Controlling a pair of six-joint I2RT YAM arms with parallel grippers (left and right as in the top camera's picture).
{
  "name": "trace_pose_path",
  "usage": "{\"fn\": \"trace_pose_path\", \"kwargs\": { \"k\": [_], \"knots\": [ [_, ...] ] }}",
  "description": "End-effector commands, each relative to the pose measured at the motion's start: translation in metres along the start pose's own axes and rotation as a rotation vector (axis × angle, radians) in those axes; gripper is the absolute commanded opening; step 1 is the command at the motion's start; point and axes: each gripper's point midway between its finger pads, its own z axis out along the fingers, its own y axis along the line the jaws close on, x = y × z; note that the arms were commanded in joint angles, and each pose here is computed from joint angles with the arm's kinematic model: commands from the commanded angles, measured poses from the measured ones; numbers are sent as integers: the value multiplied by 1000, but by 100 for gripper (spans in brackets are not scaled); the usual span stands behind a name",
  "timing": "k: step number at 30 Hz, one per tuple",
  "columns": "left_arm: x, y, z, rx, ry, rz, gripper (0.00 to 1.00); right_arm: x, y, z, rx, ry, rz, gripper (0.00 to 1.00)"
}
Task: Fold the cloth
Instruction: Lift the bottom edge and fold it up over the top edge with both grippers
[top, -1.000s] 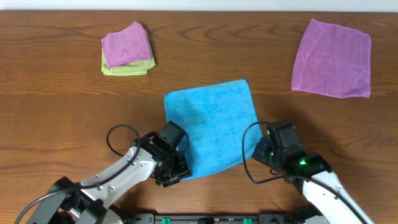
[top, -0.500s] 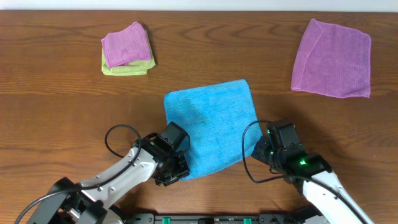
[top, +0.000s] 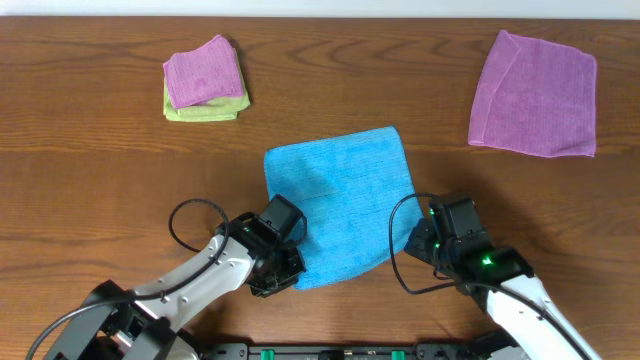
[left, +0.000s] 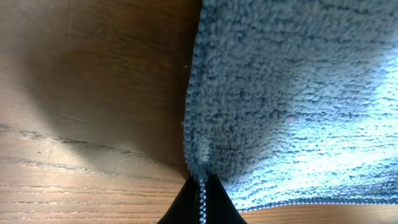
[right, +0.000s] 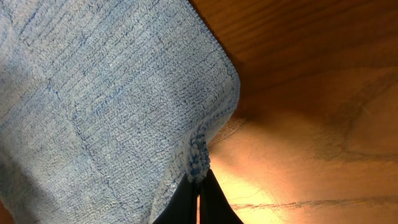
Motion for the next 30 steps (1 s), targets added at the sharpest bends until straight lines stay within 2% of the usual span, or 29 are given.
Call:
{"fn": "trace_pose_path", "kwargs": {
  "k": [1, 10, 19, 30],
  "knots": [
    [-2, 12, 8, -48, -5, -9, 6, -3, 5, -2, -11, -10, -22, 2],
    [-14, -8, -6, 41, -33, 67, 6, -2, 7, -2, -20, -2, -22, 2],
    [-18, 10, -30, 19, -43, 5, 6, -8, 20, -3, -78, -24, -25, 2],
    [-16, 2, -35, 75, -8, -40, 6, -4, 47, 4, -139, -42, -99, 1]
  ]
}}
